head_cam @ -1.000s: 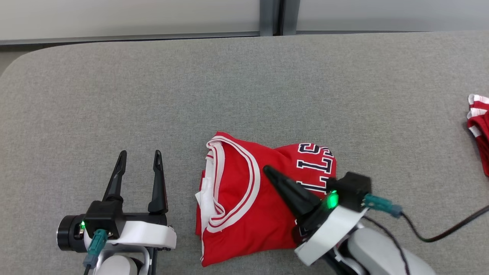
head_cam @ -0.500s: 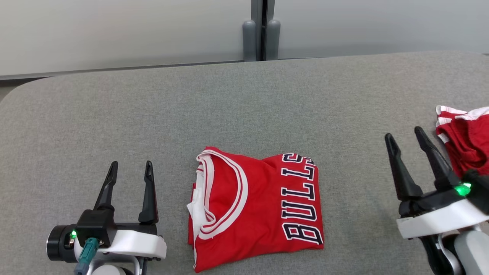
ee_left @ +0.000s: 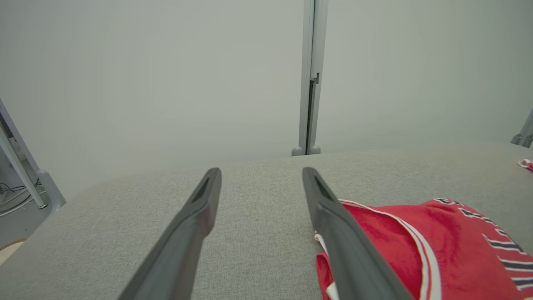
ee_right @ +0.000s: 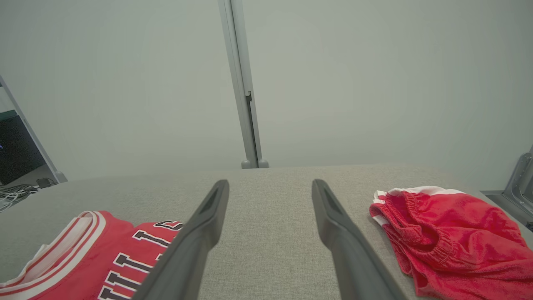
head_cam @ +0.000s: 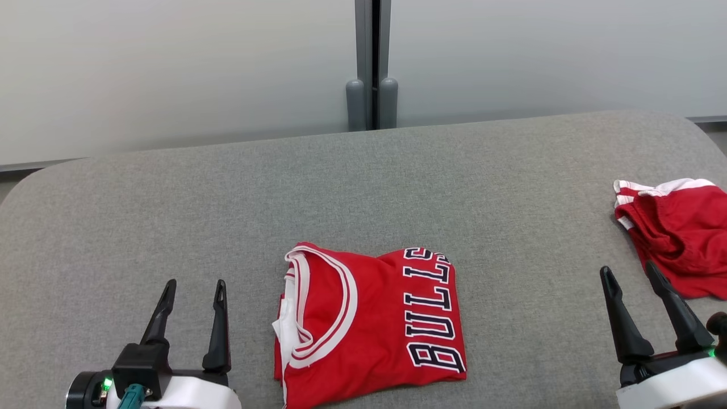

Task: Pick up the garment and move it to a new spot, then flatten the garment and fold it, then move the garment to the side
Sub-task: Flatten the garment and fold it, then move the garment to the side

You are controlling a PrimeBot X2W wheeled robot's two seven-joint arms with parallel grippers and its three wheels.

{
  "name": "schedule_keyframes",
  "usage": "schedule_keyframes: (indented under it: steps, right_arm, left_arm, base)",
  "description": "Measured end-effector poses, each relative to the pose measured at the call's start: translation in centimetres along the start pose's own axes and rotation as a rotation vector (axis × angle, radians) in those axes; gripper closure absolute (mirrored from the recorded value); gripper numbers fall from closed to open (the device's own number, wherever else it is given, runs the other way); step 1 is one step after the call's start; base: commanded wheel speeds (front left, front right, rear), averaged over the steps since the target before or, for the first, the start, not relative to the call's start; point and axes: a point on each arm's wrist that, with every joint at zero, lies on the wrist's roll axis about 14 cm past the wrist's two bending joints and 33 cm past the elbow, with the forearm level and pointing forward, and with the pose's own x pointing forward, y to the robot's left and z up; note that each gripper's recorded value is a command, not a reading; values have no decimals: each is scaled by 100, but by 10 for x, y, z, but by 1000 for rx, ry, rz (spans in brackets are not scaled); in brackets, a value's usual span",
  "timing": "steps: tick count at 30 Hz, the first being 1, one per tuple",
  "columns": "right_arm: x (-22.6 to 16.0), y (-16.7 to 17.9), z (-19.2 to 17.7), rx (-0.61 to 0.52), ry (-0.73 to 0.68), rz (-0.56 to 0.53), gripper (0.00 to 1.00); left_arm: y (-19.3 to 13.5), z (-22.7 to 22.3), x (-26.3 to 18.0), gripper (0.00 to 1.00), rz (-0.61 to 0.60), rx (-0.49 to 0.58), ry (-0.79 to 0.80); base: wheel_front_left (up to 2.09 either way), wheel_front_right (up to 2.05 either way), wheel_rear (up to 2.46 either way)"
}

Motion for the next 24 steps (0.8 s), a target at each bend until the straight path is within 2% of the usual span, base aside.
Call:
schedule_keyframes:
  steps: [10, 24]
  right_arm:
    - [-26, 3, 1, 0, 12, -22, 0]
    - [-30, 5, 5, -17, 16, -27, 0]
  left_arm:
    - [6, 3, -23, 0, 15, -2, 6]
    - [15, -5, -34, 0, 42, -2, 41]
  base:
    - [0, 0, 0]
    - [0, 0, 0]
